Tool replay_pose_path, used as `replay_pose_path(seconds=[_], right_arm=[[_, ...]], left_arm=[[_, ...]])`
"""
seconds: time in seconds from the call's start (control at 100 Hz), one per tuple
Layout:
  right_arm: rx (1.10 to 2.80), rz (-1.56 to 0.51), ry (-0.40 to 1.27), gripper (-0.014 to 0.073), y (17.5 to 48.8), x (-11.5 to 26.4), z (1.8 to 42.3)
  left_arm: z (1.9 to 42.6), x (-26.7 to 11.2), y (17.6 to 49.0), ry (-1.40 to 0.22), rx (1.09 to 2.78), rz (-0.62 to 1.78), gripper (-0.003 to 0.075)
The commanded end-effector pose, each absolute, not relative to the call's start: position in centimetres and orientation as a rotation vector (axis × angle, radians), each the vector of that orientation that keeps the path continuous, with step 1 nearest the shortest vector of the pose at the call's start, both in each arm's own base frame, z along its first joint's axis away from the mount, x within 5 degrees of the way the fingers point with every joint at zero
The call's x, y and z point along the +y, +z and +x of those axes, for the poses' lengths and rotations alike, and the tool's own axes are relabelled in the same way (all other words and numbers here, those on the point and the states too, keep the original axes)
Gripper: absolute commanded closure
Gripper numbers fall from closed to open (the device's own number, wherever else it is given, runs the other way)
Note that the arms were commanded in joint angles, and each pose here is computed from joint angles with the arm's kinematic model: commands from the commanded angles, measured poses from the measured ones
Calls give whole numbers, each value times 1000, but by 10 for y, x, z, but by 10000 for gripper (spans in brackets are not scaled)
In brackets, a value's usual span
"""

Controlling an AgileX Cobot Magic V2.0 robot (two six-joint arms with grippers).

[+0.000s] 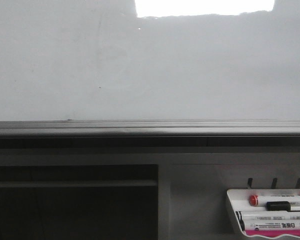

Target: Write number 2 on whiteboard

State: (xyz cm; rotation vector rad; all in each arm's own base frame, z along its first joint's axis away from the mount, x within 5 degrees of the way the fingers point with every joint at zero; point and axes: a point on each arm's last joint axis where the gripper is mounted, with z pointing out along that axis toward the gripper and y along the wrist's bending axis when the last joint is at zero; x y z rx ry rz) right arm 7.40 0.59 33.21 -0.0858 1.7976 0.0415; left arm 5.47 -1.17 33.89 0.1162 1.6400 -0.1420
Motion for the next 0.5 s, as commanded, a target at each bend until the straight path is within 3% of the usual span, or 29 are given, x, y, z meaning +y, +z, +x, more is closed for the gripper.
replay_pose_path(seconds=[0.0,0.2,0.27,0.36,0.49], right_arm=[[1717,-72,53,662,348,6,80],[1725,-72,53,662,348,6,80],[1739,-73,53,659,346,7,80],[1772,-79,48,613,343,7,82],[1795,-81,48,426,341,7,84]], left_arm=[[57,-11,354,-162,1561,84,740],[60,-12,348,-160,1584,85,738],[61,-12,346,-160,1591,86,705],[61,-12,346,-159,1593,86,560],[62,-11,346,-158,1585,84,305]])
